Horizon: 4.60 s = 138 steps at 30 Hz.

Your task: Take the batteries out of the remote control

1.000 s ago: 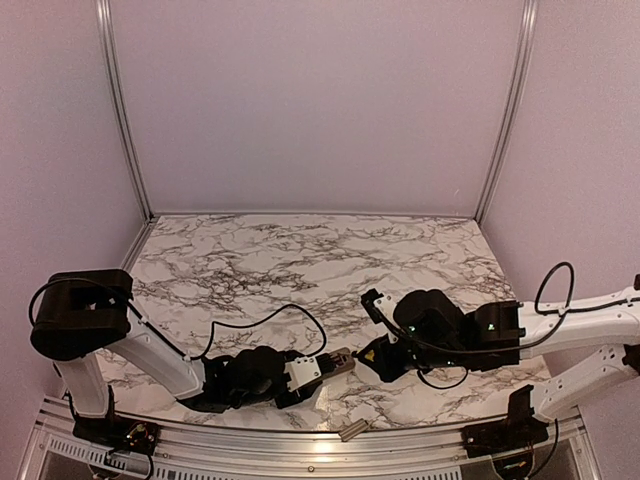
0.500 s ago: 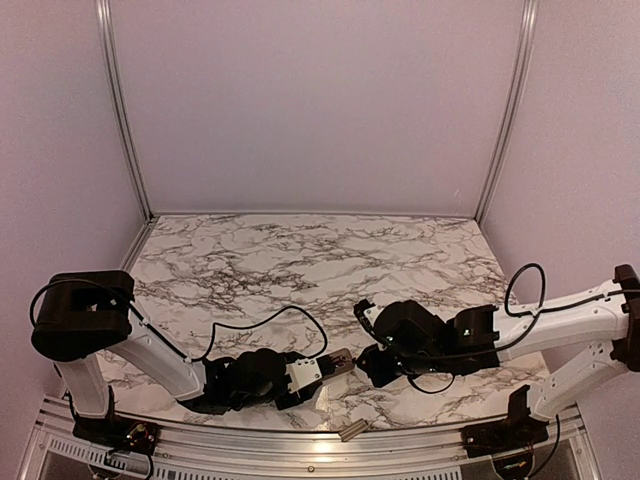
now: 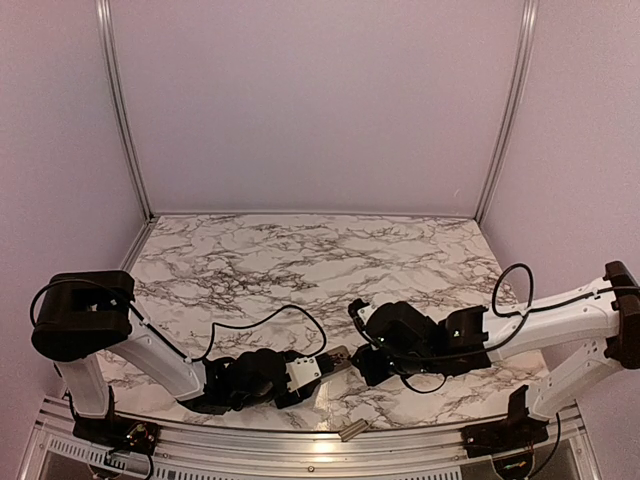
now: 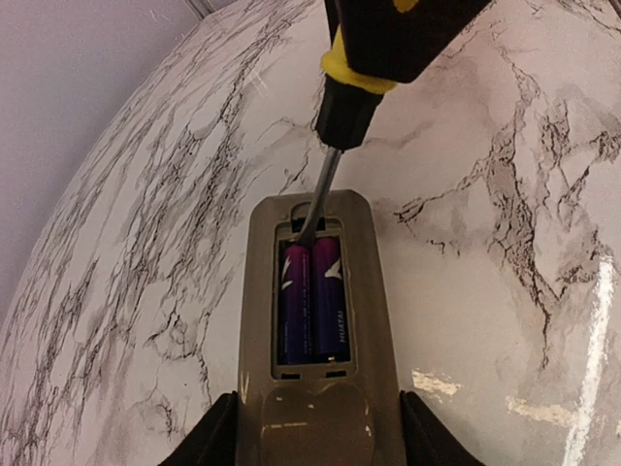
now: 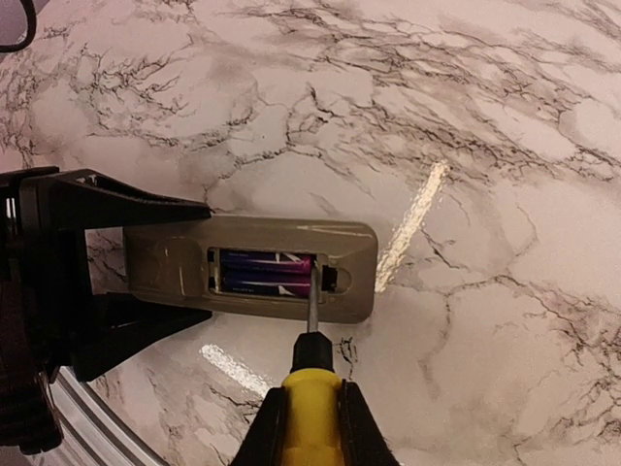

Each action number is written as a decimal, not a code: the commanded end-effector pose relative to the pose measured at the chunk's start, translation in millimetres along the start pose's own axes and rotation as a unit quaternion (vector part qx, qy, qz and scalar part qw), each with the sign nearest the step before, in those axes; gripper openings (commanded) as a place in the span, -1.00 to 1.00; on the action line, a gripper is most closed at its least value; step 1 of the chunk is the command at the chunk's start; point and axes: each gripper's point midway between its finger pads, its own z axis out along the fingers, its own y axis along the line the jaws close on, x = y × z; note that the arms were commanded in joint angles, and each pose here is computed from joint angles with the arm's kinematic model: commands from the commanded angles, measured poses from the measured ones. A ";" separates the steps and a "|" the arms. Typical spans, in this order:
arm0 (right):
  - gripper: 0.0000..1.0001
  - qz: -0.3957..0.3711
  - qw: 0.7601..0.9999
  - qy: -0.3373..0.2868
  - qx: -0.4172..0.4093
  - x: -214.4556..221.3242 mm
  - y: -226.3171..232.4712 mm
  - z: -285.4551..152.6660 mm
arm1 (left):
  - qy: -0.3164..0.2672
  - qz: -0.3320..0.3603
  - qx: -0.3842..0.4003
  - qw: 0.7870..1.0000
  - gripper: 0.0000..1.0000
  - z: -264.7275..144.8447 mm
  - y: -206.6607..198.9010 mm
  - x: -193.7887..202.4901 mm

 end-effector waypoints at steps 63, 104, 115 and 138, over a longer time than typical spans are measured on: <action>-1.00 -0.003 0.927 -0.065 -0.370 -38.8 83.9 -71.4 | -0.015 0.005 0.006 1.000 -1.00 5.9 -8.0 -10.6; -1.00 -0.001 0.955 -0.081 -0.287 -44.1 57.3 -67.8 | -0.041 -0.012 -0.002 0.999 -1.00 -6.9 1.2 -23.8; -1.00 0.014 0.979 -0.090 -0.184 -50.2 19.1 -82.5 | -0.053 -0.026 -0.036 0.998 -1.00 -13.2 16.1 -30.2; -1.00 -0.108 0.982 0.023 -0.153 -28.8 30.8 -119.8 | -0.077 -0.014 0.060 0.995 -1.00 -26.5 -12.6 -37.1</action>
